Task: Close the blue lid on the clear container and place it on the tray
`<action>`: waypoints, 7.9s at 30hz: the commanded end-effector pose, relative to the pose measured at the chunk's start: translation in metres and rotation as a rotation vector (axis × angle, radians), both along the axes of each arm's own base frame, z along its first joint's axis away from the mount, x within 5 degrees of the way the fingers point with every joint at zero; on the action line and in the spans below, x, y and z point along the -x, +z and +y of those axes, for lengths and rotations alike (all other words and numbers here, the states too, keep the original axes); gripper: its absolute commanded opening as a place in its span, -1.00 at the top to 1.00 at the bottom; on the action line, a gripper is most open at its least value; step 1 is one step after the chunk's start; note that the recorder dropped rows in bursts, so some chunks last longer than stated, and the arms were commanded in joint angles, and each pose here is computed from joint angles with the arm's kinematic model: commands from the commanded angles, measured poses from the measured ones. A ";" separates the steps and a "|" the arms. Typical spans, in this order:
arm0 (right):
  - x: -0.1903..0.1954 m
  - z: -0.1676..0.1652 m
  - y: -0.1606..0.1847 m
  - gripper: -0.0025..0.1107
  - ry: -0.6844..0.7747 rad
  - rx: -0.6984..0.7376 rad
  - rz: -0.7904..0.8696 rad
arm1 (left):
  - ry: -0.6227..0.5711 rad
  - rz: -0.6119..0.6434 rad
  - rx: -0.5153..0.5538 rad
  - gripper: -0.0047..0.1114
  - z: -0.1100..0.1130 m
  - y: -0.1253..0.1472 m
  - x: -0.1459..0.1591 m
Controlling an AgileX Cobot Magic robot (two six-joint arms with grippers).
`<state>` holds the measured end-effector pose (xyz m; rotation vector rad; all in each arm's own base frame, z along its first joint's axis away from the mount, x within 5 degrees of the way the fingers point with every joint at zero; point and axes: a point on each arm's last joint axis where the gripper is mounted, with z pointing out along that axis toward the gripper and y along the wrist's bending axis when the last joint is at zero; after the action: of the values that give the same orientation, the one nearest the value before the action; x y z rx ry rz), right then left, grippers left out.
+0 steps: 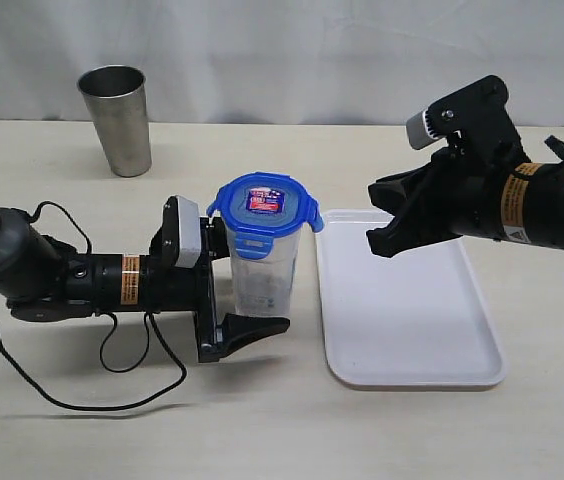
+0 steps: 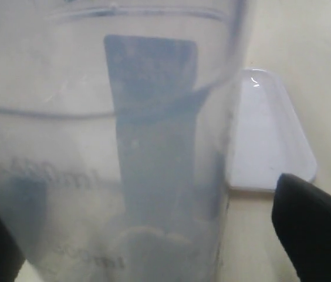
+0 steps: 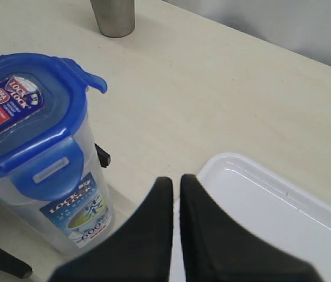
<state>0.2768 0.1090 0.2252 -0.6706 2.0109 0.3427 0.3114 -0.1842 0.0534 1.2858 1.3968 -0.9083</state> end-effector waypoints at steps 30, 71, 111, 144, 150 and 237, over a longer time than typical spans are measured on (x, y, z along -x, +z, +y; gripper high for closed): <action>-0.041 0.037 0.071 0.16 0.079 -0.449 0.277 | 0.170 0.017 0.045 0.92 0.000 0.003 -0.015; -0.080 0.058 0.045 0.16 0.046 -0.138 0.767 | 0.182 0.022 0.031 0.92 0.001 0.002 -0.016; -0.080 0.068 -0.023 0.35 0.104 -0.195 0.937 | 0.173 0.020 0.029 0.92 0.001 0.002 -0.015; -0.100 0.057 0.006 -0.05 0.162 -0.215 0.848 | 0.175 0.027 0.000 0.92 0.001 -0.001 -0.015; -0.091 0.050 0.044 -0.05 0.180 -0.171 0.732 | 0.175 0.027 0.000 0.92 0.001 -0.001 -0.015; -0.020 0.155 0.042 0.06 0.553 0.627 0.092 | 0.101 -0.074 -0.024 0.92 -0.001 0.001 -0.013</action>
<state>0.3048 0.2642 0.2568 -1.6936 1.8772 -0.0861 0.3360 -0.1761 0.0546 1.1071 1.5133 -0.7577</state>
